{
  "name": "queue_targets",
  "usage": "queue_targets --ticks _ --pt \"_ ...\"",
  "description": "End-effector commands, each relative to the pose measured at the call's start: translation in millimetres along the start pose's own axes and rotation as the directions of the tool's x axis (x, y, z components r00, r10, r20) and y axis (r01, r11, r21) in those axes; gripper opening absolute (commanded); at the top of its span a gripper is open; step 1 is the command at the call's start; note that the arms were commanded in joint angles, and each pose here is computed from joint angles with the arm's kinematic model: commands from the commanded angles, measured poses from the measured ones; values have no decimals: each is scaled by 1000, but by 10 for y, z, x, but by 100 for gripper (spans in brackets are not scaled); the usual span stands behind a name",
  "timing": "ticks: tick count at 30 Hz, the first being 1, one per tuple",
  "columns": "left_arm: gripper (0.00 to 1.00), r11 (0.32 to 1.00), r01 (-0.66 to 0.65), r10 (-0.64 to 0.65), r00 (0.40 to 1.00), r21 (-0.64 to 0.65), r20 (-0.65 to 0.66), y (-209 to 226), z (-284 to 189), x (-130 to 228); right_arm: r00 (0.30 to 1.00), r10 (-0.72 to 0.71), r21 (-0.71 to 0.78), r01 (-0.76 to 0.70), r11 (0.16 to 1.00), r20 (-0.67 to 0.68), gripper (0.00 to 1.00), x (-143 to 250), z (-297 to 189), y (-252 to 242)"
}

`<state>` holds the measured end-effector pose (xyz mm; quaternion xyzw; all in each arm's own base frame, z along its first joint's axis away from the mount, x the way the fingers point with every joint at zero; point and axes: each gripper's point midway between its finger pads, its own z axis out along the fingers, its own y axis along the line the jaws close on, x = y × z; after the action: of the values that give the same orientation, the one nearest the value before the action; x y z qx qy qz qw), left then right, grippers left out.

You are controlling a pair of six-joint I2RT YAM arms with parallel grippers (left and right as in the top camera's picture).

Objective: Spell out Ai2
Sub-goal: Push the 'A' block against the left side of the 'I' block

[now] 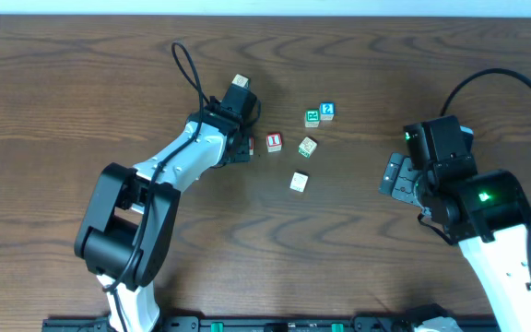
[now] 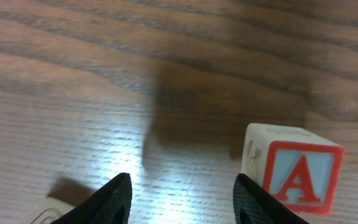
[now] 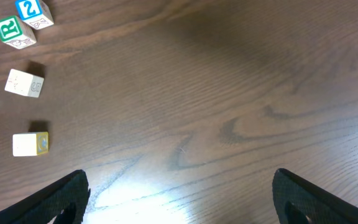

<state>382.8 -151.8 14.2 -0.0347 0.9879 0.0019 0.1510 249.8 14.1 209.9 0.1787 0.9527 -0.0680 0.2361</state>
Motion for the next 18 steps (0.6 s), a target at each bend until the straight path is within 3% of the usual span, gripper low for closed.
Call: queue_targets --ticks 1,18 --pt "54 1000 13 -13 1000 11 -10 -16 63 17 1000 3 14 -3 1000 3 94 3 6 -42" --pt "54 998 40 -41 999 55 6 -106 60 -37 1000 4 13 -4 1000 5 94 -2 6 -38"
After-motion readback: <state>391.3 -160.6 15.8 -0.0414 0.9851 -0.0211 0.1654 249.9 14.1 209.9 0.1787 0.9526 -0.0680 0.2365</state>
